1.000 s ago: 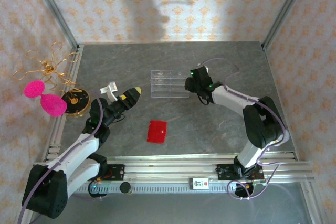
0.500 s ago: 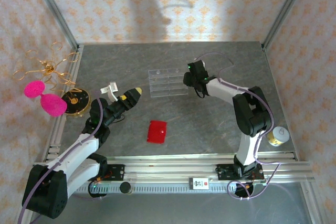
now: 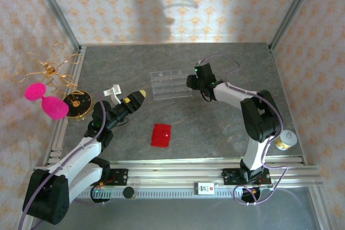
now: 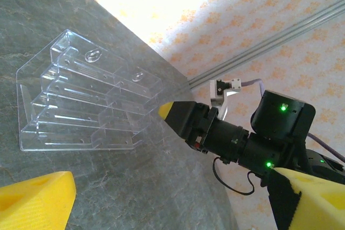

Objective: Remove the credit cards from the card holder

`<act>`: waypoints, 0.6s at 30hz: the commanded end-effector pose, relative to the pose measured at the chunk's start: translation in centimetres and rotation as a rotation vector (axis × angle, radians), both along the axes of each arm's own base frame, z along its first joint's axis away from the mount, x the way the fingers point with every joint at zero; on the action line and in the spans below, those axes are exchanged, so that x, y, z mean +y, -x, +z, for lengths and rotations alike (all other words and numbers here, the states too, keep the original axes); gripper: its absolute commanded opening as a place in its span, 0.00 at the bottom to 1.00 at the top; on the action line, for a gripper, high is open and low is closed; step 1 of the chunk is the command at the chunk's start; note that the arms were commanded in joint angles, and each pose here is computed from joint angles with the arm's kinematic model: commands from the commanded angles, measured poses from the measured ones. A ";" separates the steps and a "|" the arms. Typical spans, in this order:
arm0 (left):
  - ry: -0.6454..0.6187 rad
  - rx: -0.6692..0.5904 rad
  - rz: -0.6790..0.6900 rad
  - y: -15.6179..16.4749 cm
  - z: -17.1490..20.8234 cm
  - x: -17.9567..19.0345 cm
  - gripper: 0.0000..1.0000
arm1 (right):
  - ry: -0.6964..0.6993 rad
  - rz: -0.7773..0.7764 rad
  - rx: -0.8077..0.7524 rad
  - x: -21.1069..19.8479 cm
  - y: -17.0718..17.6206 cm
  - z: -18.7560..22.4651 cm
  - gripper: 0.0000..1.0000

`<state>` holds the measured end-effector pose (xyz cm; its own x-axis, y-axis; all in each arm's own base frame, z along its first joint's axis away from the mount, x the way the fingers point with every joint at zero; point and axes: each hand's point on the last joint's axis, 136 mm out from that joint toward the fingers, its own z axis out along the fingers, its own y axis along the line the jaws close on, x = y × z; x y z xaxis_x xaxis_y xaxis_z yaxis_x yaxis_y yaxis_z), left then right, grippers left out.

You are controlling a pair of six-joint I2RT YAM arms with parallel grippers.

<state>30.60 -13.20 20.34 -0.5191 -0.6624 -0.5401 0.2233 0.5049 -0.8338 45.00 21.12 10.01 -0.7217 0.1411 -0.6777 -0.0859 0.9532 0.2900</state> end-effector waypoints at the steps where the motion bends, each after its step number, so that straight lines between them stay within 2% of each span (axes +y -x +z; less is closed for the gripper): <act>1: 0.006 -0.060 -0.015 0.1 1.6 -0.3 0.91 | -0.003 0.016 -0.051 0.6 -1.4 1.5 0.45; 6: 0.005 -0.046 -0.020 0.1 1.2 -0.3 0.91 | 0.019 0.028 -0.020 1.3 -2.4 -0.2 0.42; 9: 0.003 -0.048 -0.018 0.1 1.3 -0.3 0.91 | 0.036 0.023 -0.009 1.1 -2.7 -1.0 0.35; 16: 0.002 -0.044 -0.009 0.0 1.1 -0.2 0.91 | 0.082 0.015 0.001 0.4 -2.3 -1.8 0.07; 18: 0.001 -0.042 -0.009 0.0 0.9 -0.2 0.91 | 0.090 0.011 0.003 0.1 -1.9 -1.6 0.03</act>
